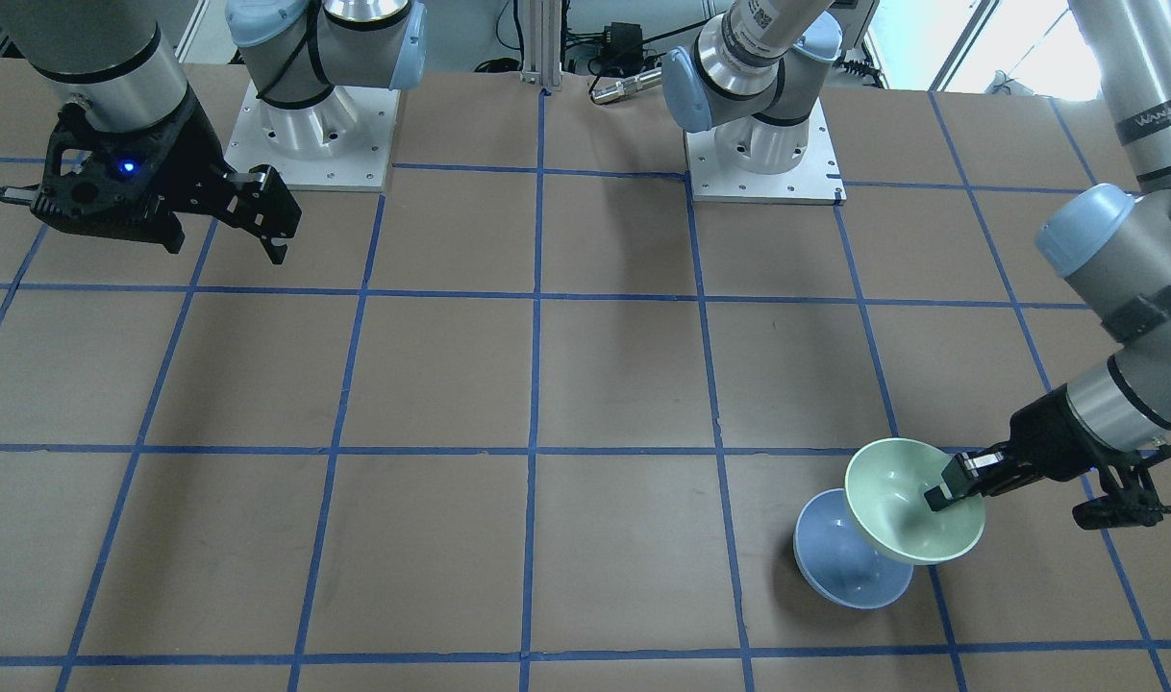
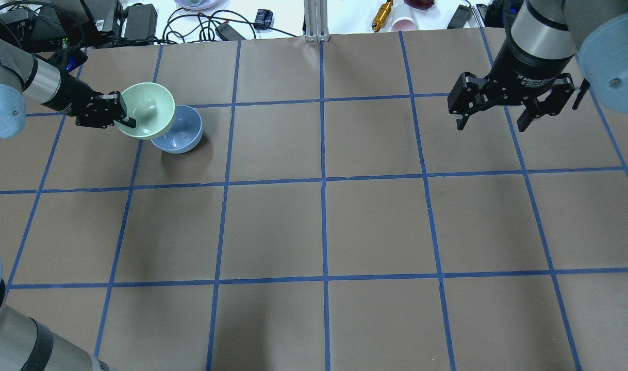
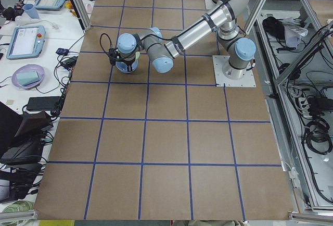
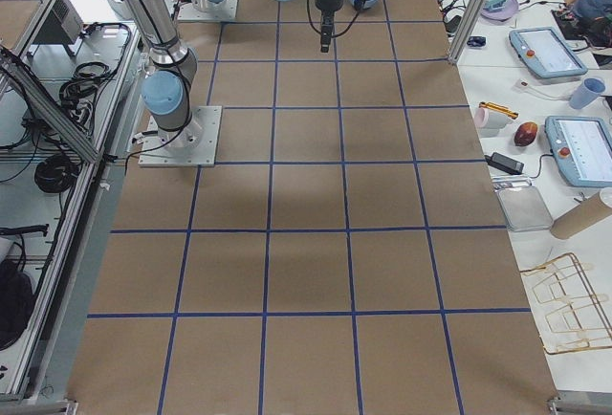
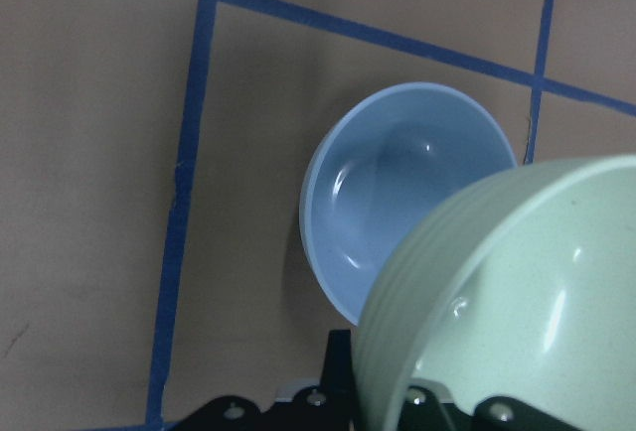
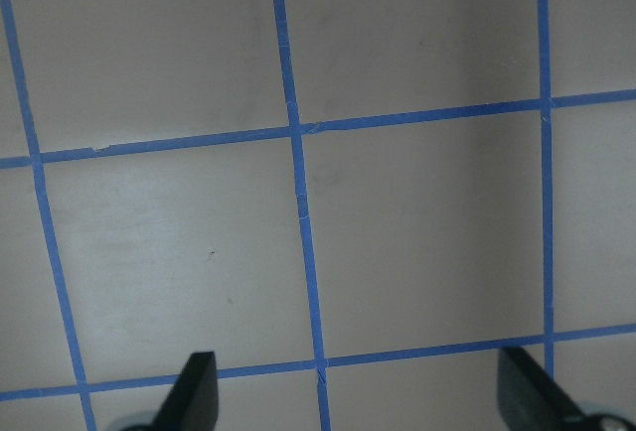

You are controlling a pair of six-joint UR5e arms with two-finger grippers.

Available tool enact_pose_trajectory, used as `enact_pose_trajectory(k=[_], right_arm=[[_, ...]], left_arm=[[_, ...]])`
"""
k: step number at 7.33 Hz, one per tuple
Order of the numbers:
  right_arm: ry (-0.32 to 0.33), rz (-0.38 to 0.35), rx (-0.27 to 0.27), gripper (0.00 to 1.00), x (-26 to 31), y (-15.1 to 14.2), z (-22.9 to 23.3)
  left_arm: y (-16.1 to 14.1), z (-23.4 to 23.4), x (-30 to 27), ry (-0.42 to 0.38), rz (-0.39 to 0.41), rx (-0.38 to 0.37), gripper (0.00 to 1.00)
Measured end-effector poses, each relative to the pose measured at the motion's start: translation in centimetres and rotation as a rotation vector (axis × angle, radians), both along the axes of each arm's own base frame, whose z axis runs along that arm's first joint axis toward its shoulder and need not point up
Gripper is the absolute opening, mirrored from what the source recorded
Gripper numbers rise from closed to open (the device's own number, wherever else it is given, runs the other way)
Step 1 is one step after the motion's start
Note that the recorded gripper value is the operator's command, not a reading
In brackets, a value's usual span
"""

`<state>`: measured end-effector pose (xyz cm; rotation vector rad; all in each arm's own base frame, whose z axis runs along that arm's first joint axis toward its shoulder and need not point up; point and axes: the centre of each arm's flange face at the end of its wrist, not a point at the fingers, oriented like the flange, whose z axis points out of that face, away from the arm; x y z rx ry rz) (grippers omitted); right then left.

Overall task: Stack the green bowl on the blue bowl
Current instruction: 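Lower the pale green bowl into the light blue bowl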

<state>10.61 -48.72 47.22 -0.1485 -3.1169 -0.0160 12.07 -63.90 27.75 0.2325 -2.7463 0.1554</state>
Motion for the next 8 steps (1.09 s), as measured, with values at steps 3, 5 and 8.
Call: enact_pose_trajectory(k=[3,5,8], right_arm=[[0.0,0.0,0.0,1.0,0.0,0.0,0.0],[0.0,0.0,0.0,1.0,0.0,0.0,0.0],[0.0,0.0,0.0,1.0,0.0,0.0,0.0]], left_arm=[[-1.3,-1.9,-1.2,0.008,-0.016,0.023,0.02],[-1.7,-2.7,-1.1,0.01,-0.023,0.03,0.02],[-2.0,-3.8,-1.1,0.016,-0.026,0.044,0.31]])
